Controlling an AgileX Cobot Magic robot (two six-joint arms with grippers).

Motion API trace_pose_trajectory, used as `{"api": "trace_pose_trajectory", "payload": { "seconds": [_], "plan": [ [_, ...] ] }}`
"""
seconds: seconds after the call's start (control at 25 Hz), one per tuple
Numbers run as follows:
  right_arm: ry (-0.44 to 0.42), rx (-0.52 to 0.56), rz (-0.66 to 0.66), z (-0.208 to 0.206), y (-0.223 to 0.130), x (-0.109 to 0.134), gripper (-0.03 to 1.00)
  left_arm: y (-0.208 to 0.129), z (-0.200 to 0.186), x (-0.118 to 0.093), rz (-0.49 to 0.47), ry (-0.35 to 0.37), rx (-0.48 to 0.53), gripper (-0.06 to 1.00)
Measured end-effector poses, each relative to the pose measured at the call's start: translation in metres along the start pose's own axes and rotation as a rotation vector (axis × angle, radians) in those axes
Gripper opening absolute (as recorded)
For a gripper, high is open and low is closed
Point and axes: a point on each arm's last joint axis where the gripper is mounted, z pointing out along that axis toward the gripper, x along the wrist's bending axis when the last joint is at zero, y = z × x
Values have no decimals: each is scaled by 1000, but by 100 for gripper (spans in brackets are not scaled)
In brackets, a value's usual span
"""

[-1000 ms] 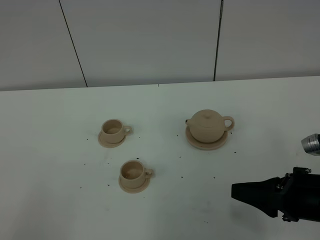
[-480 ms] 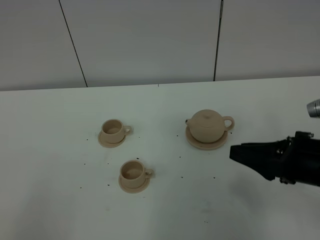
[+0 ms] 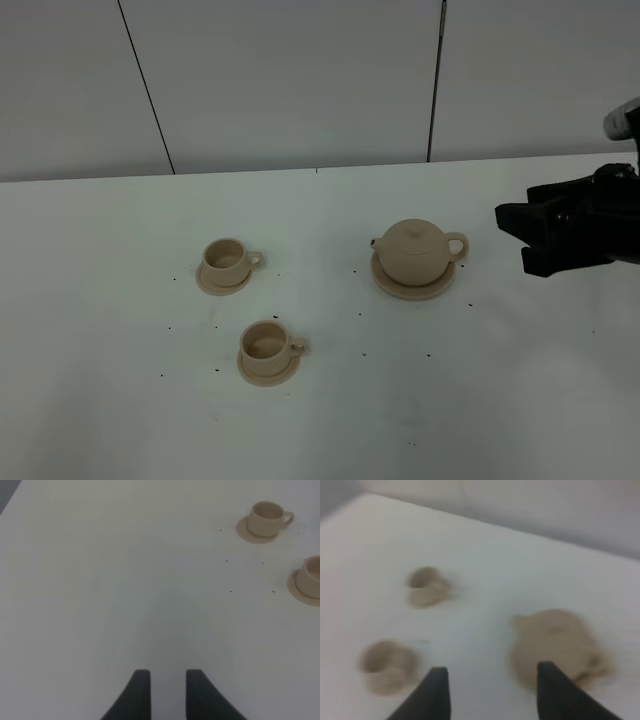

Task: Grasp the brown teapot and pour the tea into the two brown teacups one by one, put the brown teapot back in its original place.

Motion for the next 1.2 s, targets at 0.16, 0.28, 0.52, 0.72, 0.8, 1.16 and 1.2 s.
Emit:
{"api": "trace_pose_trajectory", "payload": {
  "seconds": [0.16, 0.28, 0.52, 0.72, 0.8, 1.16, 1.2],
  "plan": [
    [-21, 64, -35, 40, -4, -23, 39, 0, 0, 0, 1, 0, 0, 24],
    [-11, 105, -55, 71, -7, -39, 39, 0, 0, 0, 1, 0, 0, 24],
    [51, 187, -158, 105, 1, -56, 39, 0, 0, 0, 1, 0, 0, 24],
    [172, 370, -272, 122, 0, -59, 39, 0, 0, 0, 0, 0, 0, 24],
    [190, 451, -346, 129, -1, -59, 39, 0, 0, 0, 0, 0, 0, 24],
    [200, 497, -538, 160, 7, -47, 39, 0, 0, 0, 3, 0, 0, 24],
    [210, 502, -551, 164, 4, -45, 39, 0, 0, 0, 3, 0, 0, 24]
  ]
}}
